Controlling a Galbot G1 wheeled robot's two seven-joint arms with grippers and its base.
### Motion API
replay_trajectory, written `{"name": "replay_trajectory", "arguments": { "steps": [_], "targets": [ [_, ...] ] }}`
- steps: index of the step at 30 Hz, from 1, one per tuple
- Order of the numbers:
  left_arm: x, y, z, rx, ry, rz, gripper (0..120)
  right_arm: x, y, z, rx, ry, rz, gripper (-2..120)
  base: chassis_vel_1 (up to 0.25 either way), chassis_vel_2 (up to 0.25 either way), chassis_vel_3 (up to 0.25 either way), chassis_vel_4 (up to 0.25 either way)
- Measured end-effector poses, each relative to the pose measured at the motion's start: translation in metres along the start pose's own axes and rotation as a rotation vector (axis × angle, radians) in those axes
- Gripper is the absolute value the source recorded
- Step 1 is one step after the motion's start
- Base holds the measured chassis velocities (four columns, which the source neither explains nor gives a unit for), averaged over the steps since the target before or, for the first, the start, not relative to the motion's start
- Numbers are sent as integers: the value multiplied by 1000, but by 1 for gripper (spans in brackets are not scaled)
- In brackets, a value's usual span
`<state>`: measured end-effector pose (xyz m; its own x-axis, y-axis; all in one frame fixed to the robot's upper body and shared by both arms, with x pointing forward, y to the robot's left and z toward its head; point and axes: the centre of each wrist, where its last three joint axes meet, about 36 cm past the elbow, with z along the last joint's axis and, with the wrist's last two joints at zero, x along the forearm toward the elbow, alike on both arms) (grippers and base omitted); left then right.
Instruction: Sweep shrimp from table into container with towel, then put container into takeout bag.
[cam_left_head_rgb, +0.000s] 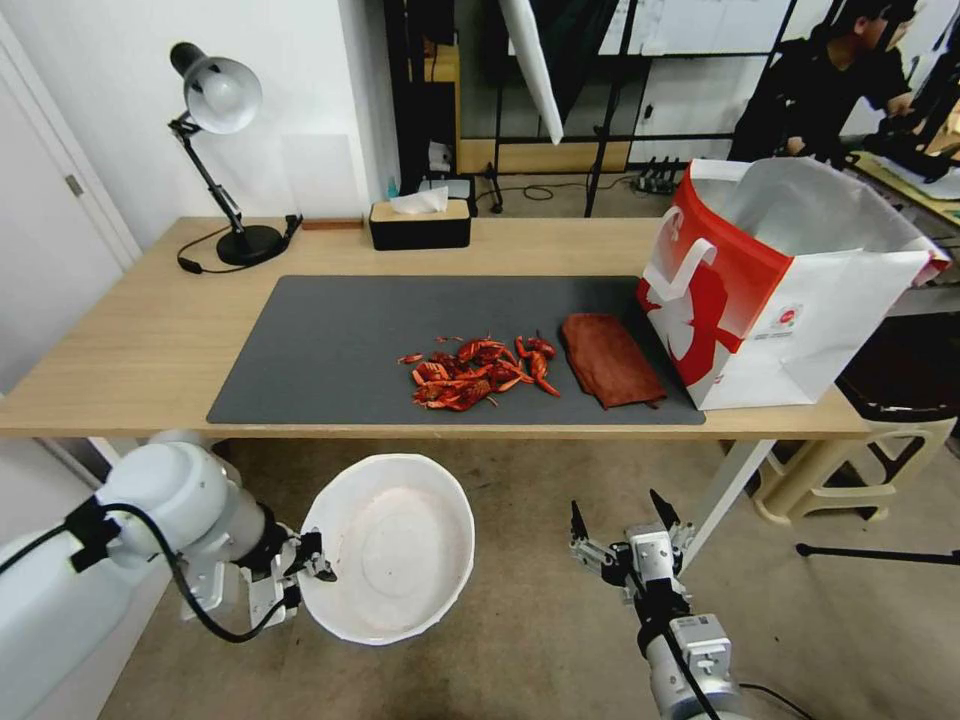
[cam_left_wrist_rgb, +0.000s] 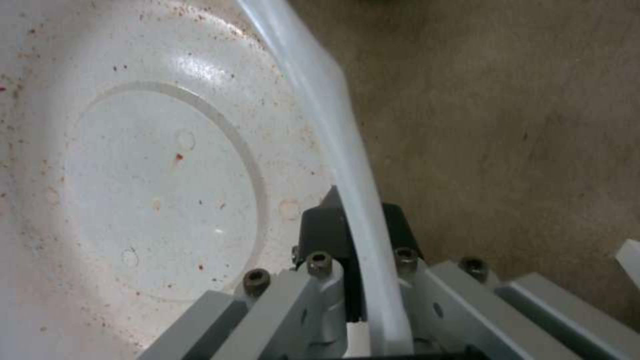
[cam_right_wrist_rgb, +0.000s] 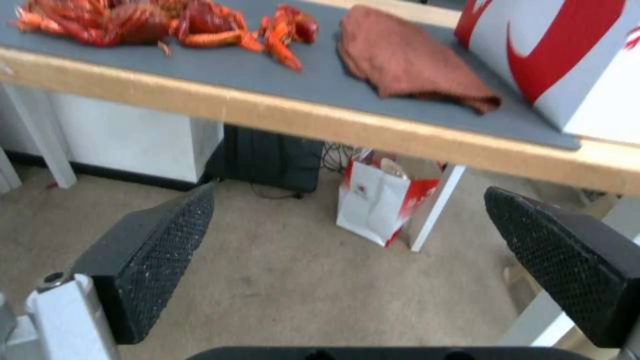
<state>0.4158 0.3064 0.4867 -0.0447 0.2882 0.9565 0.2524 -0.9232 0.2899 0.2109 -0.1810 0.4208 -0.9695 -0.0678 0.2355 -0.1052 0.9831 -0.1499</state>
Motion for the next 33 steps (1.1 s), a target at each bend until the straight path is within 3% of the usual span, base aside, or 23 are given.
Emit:
{"name": "replay_trajectory", "arguments": {
  "steps": [5,8,15,26,33],
  "targets": [
    [-17,7,10,-3,-10,4,0,4,-4,-10,1,-24,11,100,0,0,0,0],
    [-36,11,25,7,-24,13,0,8,-11,-23,-11,-61,25,100,0,0,0,0],
    [-55,17,39,15,-43,18,0,4,-23,-40,-51,-184,2,100,0,0,0,0],
    [-58,34,67,17,-19,12,0,-38,-46,-46,-98,-325,-151,100,0,0,0,0],
    [-56,42,73,2,-10,9,0,-75,-53,-39,-90,-317,-191,100,0,0,0,0]
  ]
}}
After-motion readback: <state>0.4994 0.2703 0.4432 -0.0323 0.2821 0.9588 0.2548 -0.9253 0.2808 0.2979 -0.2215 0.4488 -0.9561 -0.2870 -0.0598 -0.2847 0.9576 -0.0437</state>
